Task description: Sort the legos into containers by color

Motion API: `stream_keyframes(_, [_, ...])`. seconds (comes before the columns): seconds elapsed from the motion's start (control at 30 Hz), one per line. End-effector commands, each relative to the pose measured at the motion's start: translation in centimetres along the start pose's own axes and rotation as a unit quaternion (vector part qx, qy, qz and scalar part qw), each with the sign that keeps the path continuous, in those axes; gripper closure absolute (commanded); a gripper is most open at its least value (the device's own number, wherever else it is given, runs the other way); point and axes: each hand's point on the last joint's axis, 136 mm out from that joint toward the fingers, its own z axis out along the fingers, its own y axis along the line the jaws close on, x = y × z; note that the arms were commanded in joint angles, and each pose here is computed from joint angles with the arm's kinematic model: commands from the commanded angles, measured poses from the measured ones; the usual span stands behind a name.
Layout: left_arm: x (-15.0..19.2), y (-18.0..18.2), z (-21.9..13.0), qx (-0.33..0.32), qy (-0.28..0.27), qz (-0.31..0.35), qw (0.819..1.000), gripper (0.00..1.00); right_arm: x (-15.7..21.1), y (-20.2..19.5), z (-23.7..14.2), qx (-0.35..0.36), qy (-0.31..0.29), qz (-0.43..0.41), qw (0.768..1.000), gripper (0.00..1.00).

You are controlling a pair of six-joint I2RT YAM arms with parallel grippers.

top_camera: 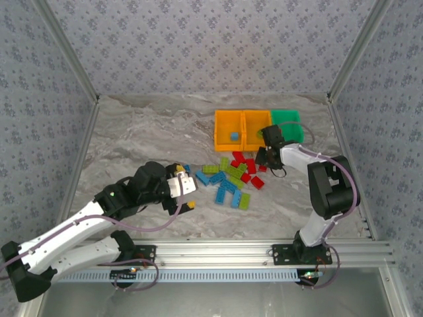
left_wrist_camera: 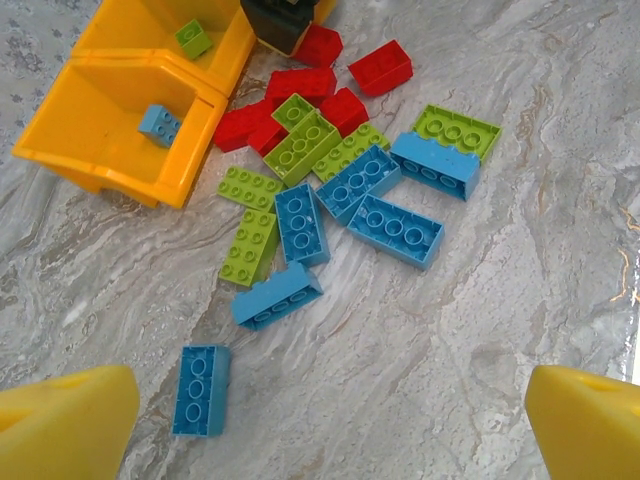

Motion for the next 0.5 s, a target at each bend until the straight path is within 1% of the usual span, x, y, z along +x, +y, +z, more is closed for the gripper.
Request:
stream_keyframes(0.0, [0.1, 0.3, 0.0, -0.003, -0.001, 0.002, 1.0, 0.01, 0.9, -1.0, -0.3, 0.018, 0.008, 0.001, 1.0, 0.62])
stream_keyframes(0.1, [0.3, 0.3, 0.2, -0.001, 0.001, 0.001, 1.0, 0.01, 0.5, -1.3, -1.8, 0.021, -0.012, 0.007, 1.0, 0.66])
stream_keyframes(0.2, [0.5, 0.3, 0.3, 0.001, 0.003, 0.0, 1.0, 0.01, -1.1, -1.4, -5.3, 0.017, -0.06, 0.009, 0.998, 0.67])
stream_keyframes(0.3, [0.6, 0.5, 0.4, 0.001, 0.003, -0.003, 1.0, 0.01, -4.2, -1.5, -9.9, 0.012, -0.145, 0.009, 0.989, 0.67])
stream_keyframes(0.37, [0.7, 0.5, 0.5, 0.002, 0.001, -0.004, 1.0, 0.01, -6.4, -1.9, -12.3, 0.019, -0.188, 0.005, 0.982, 0.66])
stream_keyframes(0.4, [0.7, 0.6, 0.5, 0.003, 0.001, -0.007, 1.0, 0.01, -7.7, -2.1, -13.0, 0.025, -0.203, 0.001, 0.979, 0.66])
stream_keyframes(0.47, [0.8, 0.7, 0.6, 0.003, 0.0, -0.009, 1.0, 0.01, -9.8, -2.6, -13.1, 0.036, -0.213, -0.012, 0.976, 0.66])
